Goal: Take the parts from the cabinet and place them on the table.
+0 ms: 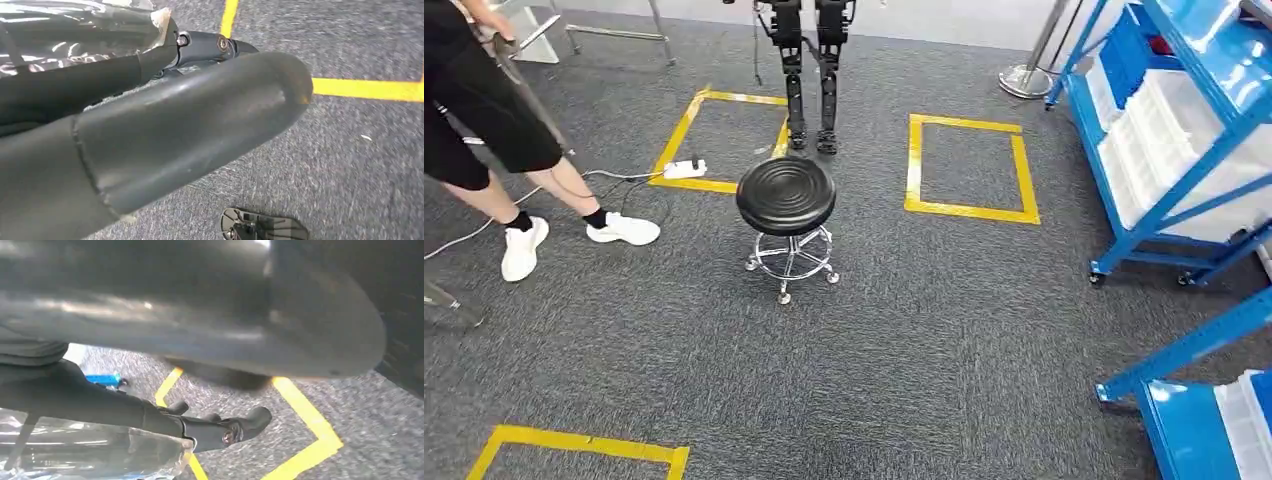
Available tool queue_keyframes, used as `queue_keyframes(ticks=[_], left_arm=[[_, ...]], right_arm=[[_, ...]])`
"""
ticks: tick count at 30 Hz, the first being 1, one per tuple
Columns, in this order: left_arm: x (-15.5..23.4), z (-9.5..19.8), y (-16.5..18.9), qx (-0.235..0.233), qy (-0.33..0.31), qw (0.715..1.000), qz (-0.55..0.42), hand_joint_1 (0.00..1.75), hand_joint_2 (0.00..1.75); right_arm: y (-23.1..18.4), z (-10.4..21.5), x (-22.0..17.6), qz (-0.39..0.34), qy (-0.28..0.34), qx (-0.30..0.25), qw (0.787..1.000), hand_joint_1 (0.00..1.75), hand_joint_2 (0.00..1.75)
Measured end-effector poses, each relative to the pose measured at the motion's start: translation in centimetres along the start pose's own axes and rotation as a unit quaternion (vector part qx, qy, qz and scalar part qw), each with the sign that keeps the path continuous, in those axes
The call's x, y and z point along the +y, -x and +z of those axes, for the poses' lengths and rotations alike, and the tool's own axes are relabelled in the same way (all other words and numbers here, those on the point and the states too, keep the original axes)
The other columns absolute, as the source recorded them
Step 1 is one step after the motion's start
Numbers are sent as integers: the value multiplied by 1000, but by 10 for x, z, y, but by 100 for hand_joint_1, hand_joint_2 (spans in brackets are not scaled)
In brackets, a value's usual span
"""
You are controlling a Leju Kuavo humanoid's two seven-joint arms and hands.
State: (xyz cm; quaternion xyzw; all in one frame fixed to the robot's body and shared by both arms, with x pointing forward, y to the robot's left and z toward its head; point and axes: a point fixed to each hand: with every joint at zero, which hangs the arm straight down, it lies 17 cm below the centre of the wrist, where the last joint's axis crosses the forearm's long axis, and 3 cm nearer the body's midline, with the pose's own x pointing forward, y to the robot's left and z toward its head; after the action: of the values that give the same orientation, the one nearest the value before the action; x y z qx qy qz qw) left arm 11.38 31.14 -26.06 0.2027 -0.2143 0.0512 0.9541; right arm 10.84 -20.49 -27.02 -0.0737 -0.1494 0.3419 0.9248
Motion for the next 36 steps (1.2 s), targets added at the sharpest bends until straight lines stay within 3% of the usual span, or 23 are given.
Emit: queue_keyframes(ticks=[36], left_arm=[[-11, 0, -16, -37, 41, 998, -7, 0, 0]], right_arm=[[15, 1, 1, -35, 5, 14, 999, 0, 0]])
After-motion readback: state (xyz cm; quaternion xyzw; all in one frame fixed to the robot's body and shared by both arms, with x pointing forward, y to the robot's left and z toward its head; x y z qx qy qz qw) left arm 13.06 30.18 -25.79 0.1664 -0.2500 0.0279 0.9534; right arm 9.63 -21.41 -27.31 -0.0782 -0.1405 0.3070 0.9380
